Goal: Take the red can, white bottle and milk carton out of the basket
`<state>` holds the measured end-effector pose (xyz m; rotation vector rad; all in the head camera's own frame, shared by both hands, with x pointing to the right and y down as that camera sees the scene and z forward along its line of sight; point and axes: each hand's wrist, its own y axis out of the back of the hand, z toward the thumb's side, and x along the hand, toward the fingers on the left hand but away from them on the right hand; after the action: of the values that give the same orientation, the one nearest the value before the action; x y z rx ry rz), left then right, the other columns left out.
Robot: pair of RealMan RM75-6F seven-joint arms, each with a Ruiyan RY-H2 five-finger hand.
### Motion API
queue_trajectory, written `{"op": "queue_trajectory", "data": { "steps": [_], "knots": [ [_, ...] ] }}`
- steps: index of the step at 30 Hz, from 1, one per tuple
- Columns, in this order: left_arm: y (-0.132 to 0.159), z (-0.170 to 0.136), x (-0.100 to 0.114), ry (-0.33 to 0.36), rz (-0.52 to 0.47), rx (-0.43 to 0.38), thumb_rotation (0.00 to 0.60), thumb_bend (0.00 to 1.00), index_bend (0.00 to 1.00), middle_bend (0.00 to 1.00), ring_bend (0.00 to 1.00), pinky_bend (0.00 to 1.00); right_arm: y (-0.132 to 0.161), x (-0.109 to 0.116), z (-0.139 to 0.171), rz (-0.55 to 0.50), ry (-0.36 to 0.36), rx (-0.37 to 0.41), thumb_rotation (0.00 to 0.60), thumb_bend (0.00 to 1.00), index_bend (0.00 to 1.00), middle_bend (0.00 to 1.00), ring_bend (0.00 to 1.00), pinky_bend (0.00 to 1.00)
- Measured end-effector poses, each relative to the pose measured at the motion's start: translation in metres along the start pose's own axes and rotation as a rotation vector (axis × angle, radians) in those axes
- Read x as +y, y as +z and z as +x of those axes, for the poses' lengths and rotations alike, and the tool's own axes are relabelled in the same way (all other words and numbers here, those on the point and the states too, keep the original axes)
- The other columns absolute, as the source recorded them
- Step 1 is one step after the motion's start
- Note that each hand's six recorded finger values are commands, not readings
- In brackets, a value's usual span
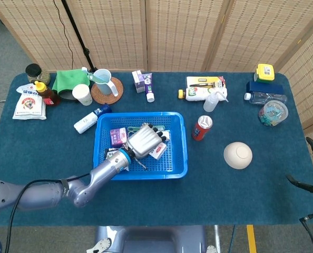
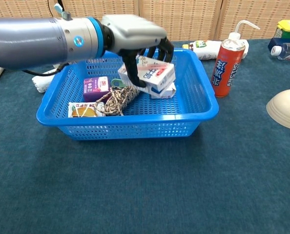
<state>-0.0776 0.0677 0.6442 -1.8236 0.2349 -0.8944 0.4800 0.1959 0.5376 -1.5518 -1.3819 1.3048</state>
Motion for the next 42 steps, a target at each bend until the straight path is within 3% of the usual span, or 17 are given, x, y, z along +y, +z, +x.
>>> {"op": "queue_trajectory", "data": {
  "steps": [8, 15, 21, 25, 29, 32, 34, 36, 38, 42],
  "knots": [
    [-0.039, -0.034, 0.044, 0.102, -0.059, 0.069, 0.6, 0.26, 0.44, 0.43, 0.47, 0.4, 0.006, -0.001, 0.003, 0.0, 0.005, 0.023, 0.6, 0.0, 0.0, 0.0, 0.0, 0.0],
    [-0.101, -0.096, 0.052, 0.135, -0.086, 0.2, 0.6, 0.26, 0.44, 0.43, 0.47, 0.4, 0.014, -0.004, 0.006, -0.003, 0.015, 0.047, 0.6, 0.0, 0.0, 0.0, 0.0, 0.0],
    [-0.137, -0.153, 0.023, 0.109, -0.129, 0.297, 0.6, 0.26, 0.43, 0.41, 0.44, 0.39, 0.02, -0.004, 0.009, -0.007, 0.013, 0.065, 0.6, 0.0, 0.0, 0.0, 0.0, 0.0],
    [-0.154, -0.201, -0.027, 0.03, -0.159, 0.365, 0.6, 0.26, 0.43, 0.4, 0.38, 0.32, 0.024, -0.008, 0.012, -0.005, 0.026, 0.077, 0.6, 0.0, 0.0, 0.0, 0.0, 0.0],
    [-0.163, -0.219, -0.058, -0.002, -0.158, 0.395, 0.6, 0.26, 0.43, 0.38, 0.35, 0.25, 0.028, -0.01, 0.013, -0.005, 0.035, 0.089, 0.6, 0.0, 0.0, 0.0, 0.0, 0.0],
    [-0.163, -0.223, -0.081, -0.017, -0.184, 0.413, 0.6, 0.25, 0.42, 0.3, 0.24, 0.14, 0.029, -0.01, 0.014, -0.007, 0.037, 0.095, 0.6, 0.0, 0.0, 0.0, 0.0, 0.0],
    [-0.162, -0.226, -0.095, -0.031, -0.197, 0.424, 0.6, 0.25, 0.35, 0.18, 0.12, 0.06, 0.029, -0.01, 0.014, -0.007, 0.036, 0.093, 0.6, 0.0, 0.0, 0.0, 0.0, 0.0],
    [-0.161, -0.227, -0.103, -0.054, -0.205, 0.43, 0.6, 0.24, 0.15, 0.03, 0.01, 0.0, 0.028, -0.009, 0.014, -0.007, 0.034, 0.091, 0.6, 0.0, 0.0, 0.0, 0.0, 0.0],
    [-0.16, -0.228, -0.109, -0.083, -0.217, 0.436, 0.6, 0.24, 0.02, 0.0, 0.0, 0.0, 0.028, -0.009, 0.014, -0.007, 0.033, 0.09, 0.6, 0.0, 0.0, 0.0, 0.0, 0.0],
    [-0.159, -0.228, -0.108, -0.077, -0.254, 0.45, 0.6, 0.23, 0.0, 0.0, 0.0, 0.0, 0.028, -0.008, 0.014, -0.01, 0.031, 0.091, 0.6, 0.0, 0.0, 0.0, 0.0, 0.0]
  ]
}}
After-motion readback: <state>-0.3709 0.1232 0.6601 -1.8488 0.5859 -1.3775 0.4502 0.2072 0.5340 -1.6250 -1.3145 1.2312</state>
